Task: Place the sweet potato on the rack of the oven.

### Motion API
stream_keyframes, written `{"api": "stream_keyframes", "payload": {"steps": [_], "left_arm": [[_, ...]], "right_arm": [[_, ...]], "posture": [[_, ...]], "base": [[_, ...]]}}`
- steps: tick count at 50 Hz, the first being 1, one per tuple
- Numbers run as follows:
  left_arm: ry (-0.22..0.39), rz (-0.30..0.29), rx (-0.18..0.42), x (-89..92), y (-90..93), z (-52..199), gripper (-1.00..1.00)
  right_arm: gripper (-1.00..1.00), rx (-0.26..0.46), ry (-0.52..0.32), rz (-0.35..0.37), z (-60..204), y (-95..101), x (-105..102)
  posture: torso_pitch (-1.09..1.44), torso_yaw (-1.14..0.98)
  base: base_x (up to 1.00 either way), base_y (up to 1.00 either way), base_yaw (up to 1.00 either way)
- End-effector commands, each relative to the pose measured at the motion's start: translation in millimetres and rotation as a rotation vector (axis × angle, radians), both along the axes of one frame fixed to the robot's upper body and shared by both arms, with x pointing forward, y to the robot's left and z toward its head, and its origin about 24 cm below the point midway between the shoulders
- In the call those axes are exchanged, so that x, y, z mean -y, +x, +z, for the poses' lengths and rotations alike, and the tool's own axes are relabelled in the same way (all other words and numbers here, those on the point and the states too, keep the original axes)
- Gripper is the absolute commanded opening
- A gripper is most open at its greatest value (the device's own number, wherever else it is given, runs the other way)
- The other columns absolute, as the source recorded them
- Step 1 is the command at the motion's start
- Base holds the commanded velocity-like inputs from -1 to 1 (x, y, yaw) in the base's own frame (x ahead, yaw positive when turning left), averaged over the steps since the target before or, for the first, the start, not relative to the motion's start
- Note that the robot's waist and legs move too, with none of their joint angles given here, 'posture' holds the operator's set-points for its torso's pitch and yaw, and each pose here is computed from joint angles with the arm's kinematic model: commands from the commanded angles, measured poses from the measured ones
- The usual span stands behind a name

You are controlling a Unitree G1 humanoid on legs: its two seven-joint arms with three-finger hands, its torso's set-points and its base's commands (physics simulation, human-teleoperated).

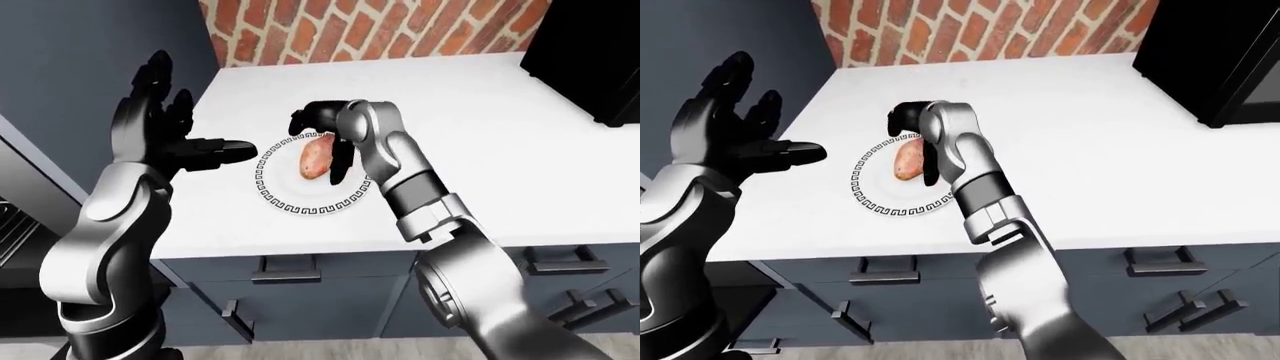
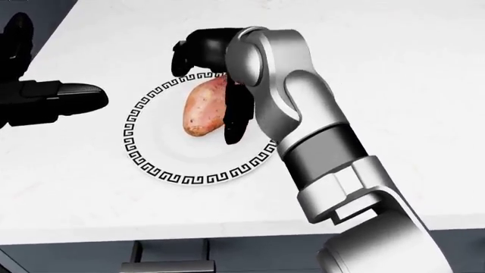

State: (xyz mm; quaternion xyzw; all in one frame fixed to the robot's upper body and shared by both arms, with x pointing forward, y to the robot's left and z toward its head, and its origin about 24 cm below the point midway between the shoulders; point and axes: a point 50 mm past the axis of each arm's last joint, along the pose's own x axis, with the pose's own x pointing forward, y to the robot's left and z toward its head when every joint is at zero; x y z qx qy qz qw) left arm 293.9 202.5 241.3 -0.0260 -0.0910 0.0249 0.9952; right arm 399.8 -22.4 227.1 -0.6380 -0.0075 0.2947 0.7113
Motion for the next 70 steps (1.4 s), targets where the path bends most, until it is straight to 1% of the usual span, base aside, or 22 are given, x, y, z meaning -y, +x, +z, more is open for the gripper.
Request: {"api": "stream_keyframes", "payload": {"steps": [1,8,12,15,19,21,23,29,30,31,38,41,45,50,54,56,57,58,59,62,70], "left_arm": [[0.009,0.004,0.088,-0.5,-5.0,16.8,1.00],[0.006,0.004,0.089,-0.7,-4.4,16.7,1.00],[0.005,0.005,0.090,-1.5,-3.3,16.9,1.00],[0.005,0.004,0.089,-1.1,-3.1,16.5,1.00],[0.005,0.004,0.090,-0.3,-3.8,16.8,1.00],[0.005,0.003,0.090,-0.1,-3.8,17.0,1.00],[0.005,0.003,0.090,-0.2,-4.2,17.3,1.00],[0.005,0.003,0.091,-0.2,-4.6,17.7,1.00],[0.005,0.004,0.091,-0.3,-4.3,17.2,1.00],[0.005,0.003,0.091,0.1,-4.4,17.3,1.00],[0.005,0.003,0.092,-0.3,-5.0,17.6,1.00],[0.004,0.004,0.093,-0.4,-5.0,18.1,1.00],[0.003,0.003,0.093,-0.3,-3.7,17.5,1.00],[0.002,0.003,0.092,-0.5,-3.2,17.3,1.00],[0.003,0.002,0.092,-0.2,-4.3,17.3,1.00],[0.005,-0.002,0.091,1.4,-5.1,16.8,1.00],[0.005,-0.003,0.091,1.7,-5.5,17.0,1.00],[0.005,-0.003,0.091,1.5,-5.9,17.5,1.00],[0.005,-0.001,0.092,1.0,-5.9,17.6,1.00],[0.005,-0.001,0.092,0.9,-5.8,17.9,1.00],[0.004,0.000,0.093,0.5,-5.1,17.9,1.00]], "right_arm": [[0.49,0.096,0.007,0.025,24.6,-2.8,-5.0],[0.49,0.111,-0.027,0.034,24.1,-1.5,-6.6],[0.49,0.127,-0.060,0.043,21.0,-0.6,-8.5],[0.50,0.139,-0.096,0.055,12.8,-0.3,-10.2],[0.50,0.147,-0.096,0.060,12.1,0.6,-11.1],[0.48,0.152,-0.098,0.061,13.5,0.8,-11.7],[0.36,0.153,-0.102,0.062,13.6,0.3,-12.2],[0.33,0.154,-0.114,0.066,11.0,0.7,-12.3],[0.25,0.154,-0.114,0.065,11.3,0.6,-12.6],[0.23,0.153,-0.113,0.066,11.1,0.6,-12.6],[0.20,0.157,-0.127,0.073,7.6,0.0,-15.1],[0.22,0.163,-0.139,0.075,4.9,0.1,-15.0],[0.18,0.169,-0.151,0.079,1.6,0.5,-15.9],[0.02,0.172,-0.145,0.079,2.8,0.7,-18.1],[0.01,0.175,-0.137,0.072,3.3,0.9,-18.1],[-0.25,0.175,-0.127,0.065,2.8,0.5,-18.5],[-0.20,0.173,-0.125,0.064,1.4,0.5,-18.5],[-0.09,0.172,-0.122,0.064,0.2,0.5,-18.5],[-0.06,0.172,-0.122,0.064,-1.2,0.7,-18.5],[-0.11,0.170,-0.118,0.064,-4.2,0.6,-19.6],[-0.14,0.155,-0.106,0.067,-15.1,-0.8,-22.7]], "posture": [[0.00,0.00],[0.00,0.00],[0.00,0.00],[0.00,0.00],[0.00,0.00],[0.00,0.00],[0.00,0.00],[0.00,0.00],[0.00,0.00],[0.00,0.00],[0.00,0.00],[0.00,0.00],[0.00,0.00],[0.00,0.00],[0.00,0.00],[0.00,0.00],[0.00,0.00],[0.00,0.00],[0.00,0.00],[0.00,0.00],[0.00,0.00]], "base": [[0.00,0.00,0.00],[0.00,0.00,0.00],[0.00,0.00,0.00],[0.00,0.00,0.00],[0.00,0.00,0.00],[0.00,0.00,0.00],[0.00,0.00,0.00],[0.00,0.00,0.00],[0.00,0.00,0.00],[0.00,0.00,0.00],[0.00,0.00,0.00],[0.00,0.00,0.00],[0.00,0.00,0.00],[0.00,0.00,0.00],[0.00,0.00,0.00],[0.00,0.00,0.00],[0.00,0.00,0.00],[0.00,0.00,0.00],[0.00,0.00,0.00],[0.00,0.00,0.00],[0.00,0.00,0.00]]}}
